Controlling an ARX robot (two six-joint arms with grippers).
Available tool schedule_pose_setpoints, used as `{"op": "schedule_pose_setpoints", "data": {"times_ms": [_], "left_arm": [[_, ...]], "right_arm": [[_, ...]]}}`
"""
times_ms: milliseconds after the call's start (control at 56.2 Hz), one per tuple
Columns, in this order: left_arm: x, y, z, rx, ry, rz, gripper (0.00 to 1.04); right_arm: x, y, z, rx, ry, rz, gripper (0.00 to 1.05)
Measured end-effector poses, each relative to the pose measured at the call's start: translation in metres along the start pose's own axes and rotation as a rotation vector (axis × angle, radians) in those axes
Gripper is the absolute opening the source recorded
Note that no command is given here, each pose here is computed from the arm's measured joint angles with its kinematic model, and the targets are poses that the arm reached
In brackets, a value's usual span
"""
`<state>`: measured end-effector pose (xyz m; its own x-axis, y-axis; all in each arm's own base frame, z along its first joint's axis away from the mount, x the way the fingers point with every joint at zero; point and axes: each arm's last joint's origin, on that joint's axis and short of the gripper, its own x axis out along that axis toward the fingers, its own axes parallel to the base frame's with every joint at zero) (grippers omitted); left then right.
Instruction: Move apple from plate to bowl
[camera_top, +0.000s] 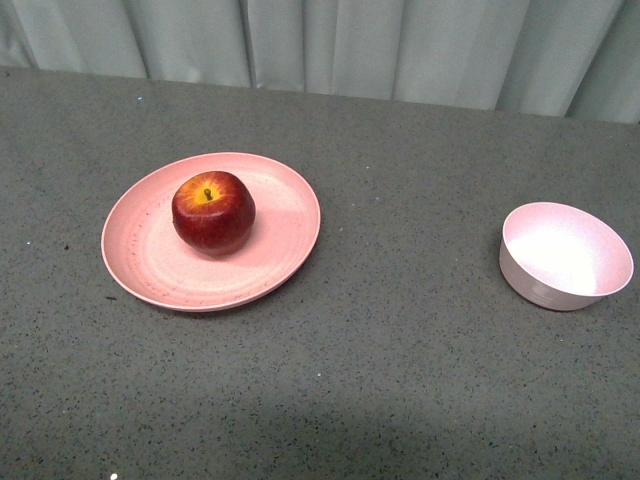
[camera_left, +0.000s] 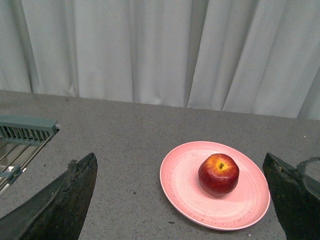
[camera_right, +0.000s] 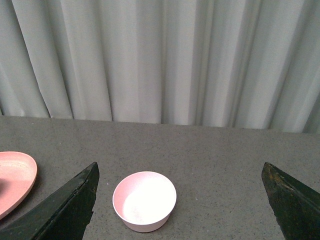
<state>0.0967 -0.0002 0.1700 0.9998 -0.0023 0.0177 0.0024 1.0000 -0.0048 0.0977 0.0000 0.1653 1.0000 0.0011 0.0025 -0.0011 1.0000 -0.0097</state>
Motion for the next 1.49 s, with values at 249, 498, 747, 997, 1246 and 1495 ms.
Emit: {"op": "schedule_pose_setpoints", "data": {"times_ms": [249,498,747,997,1246,1495], "left_arm": [[0.0,0.0,0.0,0.0,0.0,0.0,0.98],[0.0,0.0,0.0,0.0,0.0,0.0,0.98],[0.0,0.0,0.0,0.0,0.0,0.0,0.98],[0.0,0.0,0.0,0.0,0.0,0.0,0.98],[0.0,0.0,0.0,0.0,0.0,0.0,0.98],[0.0,0.0,0.0,0.0,0.0,0.0,0.98]], "right_arm": [[0.0,0.0,0.0,0.0,0.0,0.0,0.95],[0.0,0.0,0.0,0.0,0.0,0.0,0.95],[0.0,0.0,-0.001,-0.018,0.041,-0.049,0.95],[0.026,0.006,-0.002,-0.142,0.284,-0.098,0.95],[0.096,0.016,0.005,-0.191,0.425,0.045,0.95],[0.167,0.036,-0.024,-0.23,0.679,0.149,0.95]]}}
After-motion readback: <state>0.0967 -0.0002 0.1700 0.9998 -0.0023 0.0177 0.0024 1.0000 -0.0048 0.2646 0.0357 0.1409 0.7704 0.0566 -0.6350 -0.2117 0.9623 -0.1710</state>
